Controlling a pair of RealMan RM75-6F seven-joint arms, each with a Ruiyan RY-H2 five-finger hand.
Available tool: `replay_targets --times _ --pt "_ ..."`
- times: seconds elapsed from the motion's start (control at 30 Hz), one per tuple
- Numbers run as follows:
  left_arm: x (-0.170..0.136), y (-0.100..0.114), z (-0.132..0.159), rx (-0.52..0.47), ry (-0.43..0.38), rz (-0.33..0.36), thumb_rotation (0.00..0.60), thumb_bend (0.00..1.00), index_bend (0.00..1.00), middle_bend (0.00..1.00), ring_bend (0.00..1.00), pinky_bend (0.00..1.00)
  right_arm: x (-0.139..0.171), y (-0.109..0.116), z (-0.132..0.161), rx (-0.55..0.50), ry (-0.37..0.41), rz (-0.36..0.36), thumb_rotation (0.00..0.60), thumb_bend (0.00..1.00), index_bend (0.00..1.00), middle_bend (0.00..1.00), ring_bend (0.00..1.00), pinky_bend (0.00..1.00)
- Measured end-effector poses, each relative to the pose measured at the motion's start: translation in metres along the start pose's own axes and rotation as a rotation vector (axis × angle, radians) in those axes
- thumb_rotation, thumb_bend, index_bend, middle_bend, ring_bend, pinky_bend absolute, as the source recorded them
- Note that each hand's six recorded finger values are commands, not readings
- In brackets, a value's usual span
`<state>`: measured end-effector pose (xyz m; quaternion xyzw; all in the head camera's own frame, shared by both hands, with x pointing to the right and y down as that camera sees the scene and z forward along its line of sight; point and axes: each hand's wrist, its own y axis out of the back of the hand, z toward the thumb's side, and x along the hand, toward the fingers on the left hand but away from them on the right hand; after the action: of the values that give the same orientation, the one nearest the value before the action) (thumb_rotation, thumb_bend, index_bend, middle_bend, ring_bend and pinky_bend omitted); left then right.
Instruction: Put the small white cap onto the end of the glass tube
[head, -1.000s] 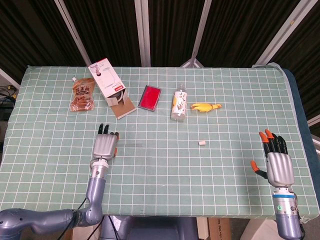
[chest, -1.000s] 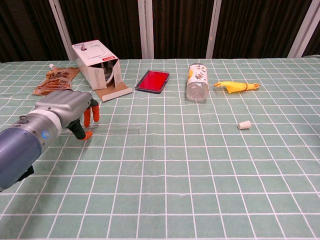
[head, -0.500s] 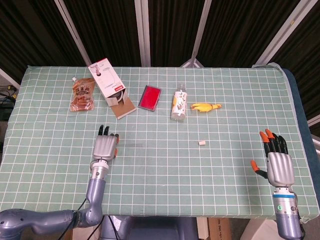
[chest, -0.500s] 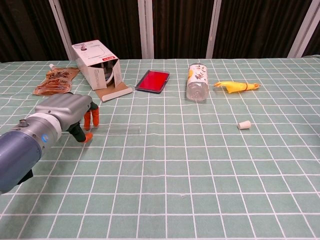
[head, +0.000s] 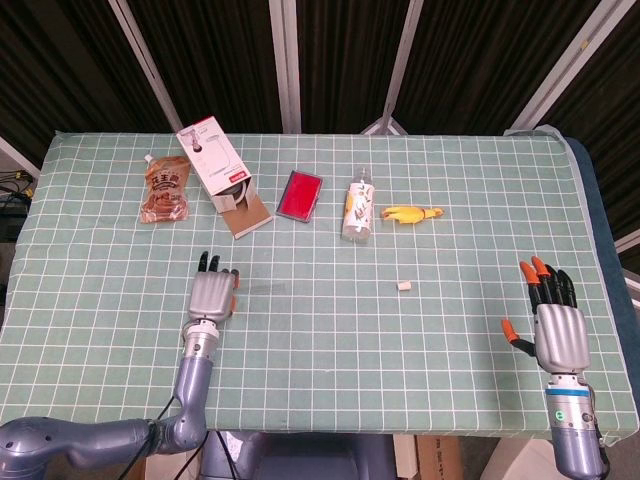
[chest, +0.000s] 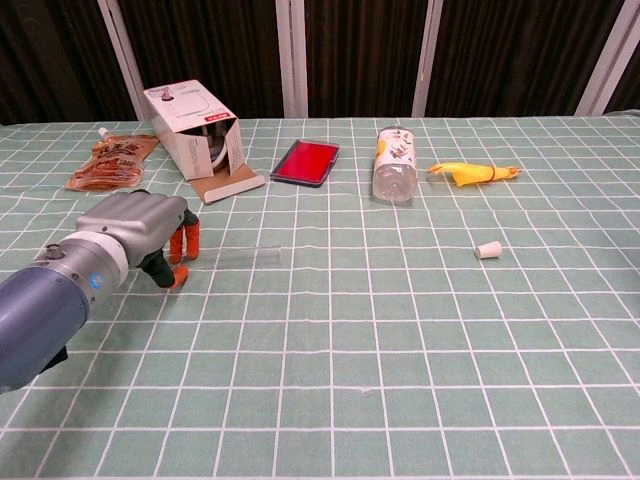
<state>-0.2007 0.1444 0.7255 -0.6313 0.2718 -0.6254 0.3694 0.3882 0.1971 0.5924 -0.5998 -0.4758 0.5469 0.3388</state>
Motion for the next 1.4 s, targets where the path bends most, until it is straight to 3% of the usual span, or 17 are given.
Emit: replay_targets --times 0.17,0.43,0.6,0.7,0.9,1.03,1.4 --pt "0.000 0.007 0.004 -0.005 -0.031 0.046 0.600 0.66 0.50 0.51 0.14 0.03 0.001 0.000 0.001 0.000 0.005 0.000 0.600 0.33 0.00 0.00 0.00 0.00" --pt "-0.003 0.033 0.007 0.006 -0.141 0.190 0.600 0.66 0.51 0.51 0.14 0.03 0.000 0.000 0.007 -0.001 0.015 0.010 0.600 0.33 0.00 0.00 0.00 0.00" --pt "-0.003 0.057 -0.003 -0.028 -0.213 0.284 0.600 0.66 0.51 0.51 0.14 0.05 -0.008 0.000 0.021 -0.002 0.053 0.023 0.600 0.33 0.17 0.07 0.02 0.00" --pt "-0.002 0.072 -0.014 -0.038 -0.230 0.329 0.600 0.66 0.51 0.51 0.14 0.05 -0.016 -0.005 0.032 -0.007 0.075 0.054 0.600 0.33 0.21 0.12 0.06 0.00" --pt "-0.006 0.098 -0.027 -0.087 -0.243 0.374 0.600 0.66 0.51 0.51 0.14 0.05 -0.038 -0.027 0.060 0.022 0.113 0.156 0.600 0.33 0.29 0.15 0.07 0.00" --pt "-0.009 0.109 -0.034 -0.105 -0.244 0.395 0.600 0.66 0.51 0.51 0.14 0.05 -0.053 -0.054 0.085 0.052 0.140 0.225 0.600 0.33 0.38 0.18 0.08 0.00" --pt "-0.015 0.122 -0.054 -0.121 -0.232 0.410 0.600 0.66 0.51 0.52 0.14 0.05 -0.084 -0.108 0.114 0.121 0.146 0.278 0.600 0.33 0.43 0.20 0.09 0.00"
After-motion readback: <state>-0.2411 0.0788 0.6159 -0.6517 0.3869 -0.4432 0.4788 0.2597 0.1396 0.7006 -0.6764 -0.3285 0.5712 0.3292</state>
